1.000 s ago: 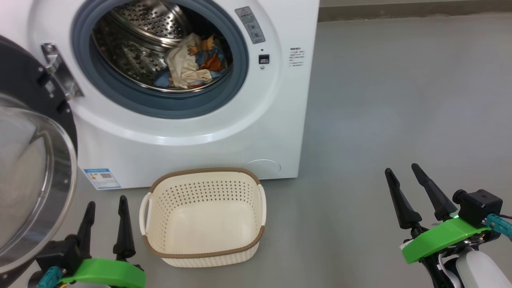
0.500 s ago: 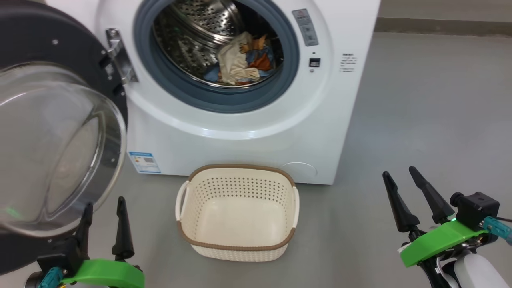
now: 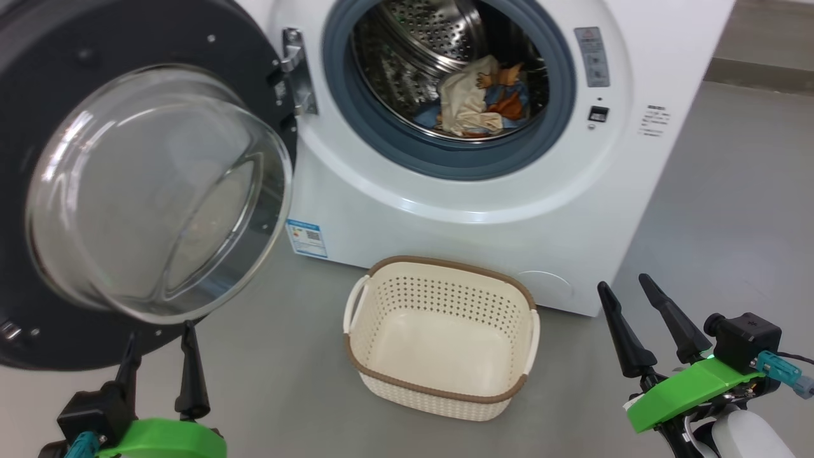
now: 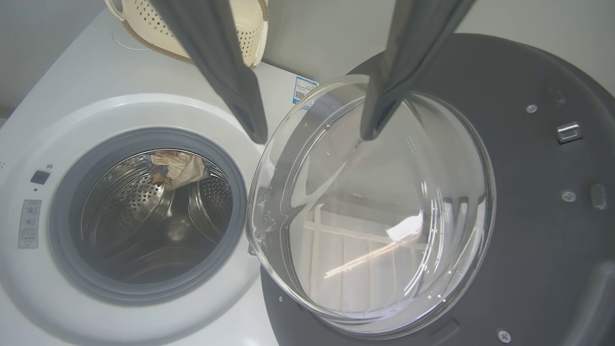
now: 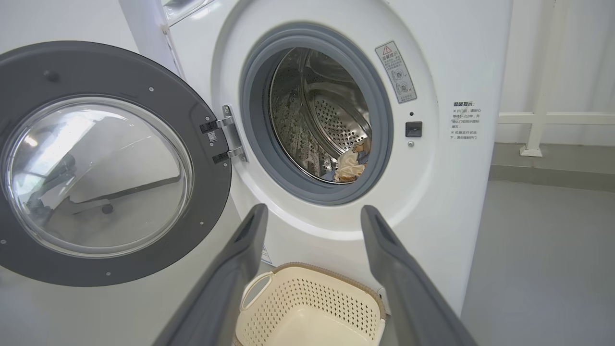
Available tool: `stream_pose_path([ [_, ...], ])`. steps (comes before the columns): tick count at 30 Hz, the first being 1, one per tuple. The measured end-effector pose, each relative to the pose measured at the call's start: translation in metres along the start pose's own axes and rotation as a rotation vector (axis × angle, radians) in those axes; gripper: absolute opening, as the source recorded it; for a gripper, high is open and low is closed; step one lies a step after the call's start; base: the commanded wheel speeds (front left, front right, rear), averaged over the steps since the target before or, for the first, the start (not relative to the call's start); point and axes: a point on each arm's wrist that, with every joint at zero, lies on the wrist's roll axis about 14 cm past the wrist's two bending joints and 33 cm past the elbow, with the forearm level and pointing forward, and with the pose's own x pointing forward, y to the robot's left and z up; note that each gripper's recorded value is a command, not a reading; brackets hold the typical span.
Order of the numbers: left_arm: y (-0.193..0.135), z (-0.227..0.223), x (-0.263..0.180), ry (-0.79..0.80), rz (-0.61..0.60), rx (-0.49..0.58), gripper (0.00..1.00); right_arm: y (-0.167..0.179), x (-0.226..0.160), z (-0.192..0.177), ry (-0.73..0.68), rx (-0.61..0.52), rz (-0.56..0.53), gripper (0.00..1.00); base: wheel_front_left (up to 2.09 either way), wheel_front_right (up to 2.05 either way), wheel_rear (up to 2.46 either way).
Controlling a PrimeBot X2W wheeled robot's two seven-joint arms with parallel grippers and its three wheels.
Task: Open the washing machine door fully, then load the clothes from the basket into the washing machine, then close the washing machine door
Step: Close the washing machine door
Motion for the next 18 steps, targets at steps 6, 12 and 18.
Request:
stream_pose_path([
  [6, 0.023, 0.009, -0.012, -0.022, 0.067, 0.014, 1.0, 0.022, 0.014, -0.005, 0.012, 0.006, 0.065, 1.0, 0.0, 0.0, 0.0],
  [12, 0.038, 0.014, -0.021, -0.034, 0.111, 0.018, 1.0, 0.038, 0.023, -0.009, 0.022, 0.01, 0.111, 1.0, 0.0, 0.0, 0.0],
  [18, 0.052, 0.018, -0.03, -0.045, 0.158, 0.024, 1.0, 0.051, 0.028, -0.016, 0.041, 0.015, 0.147, 1.0, 0.0, 0.0, 0.0],
])
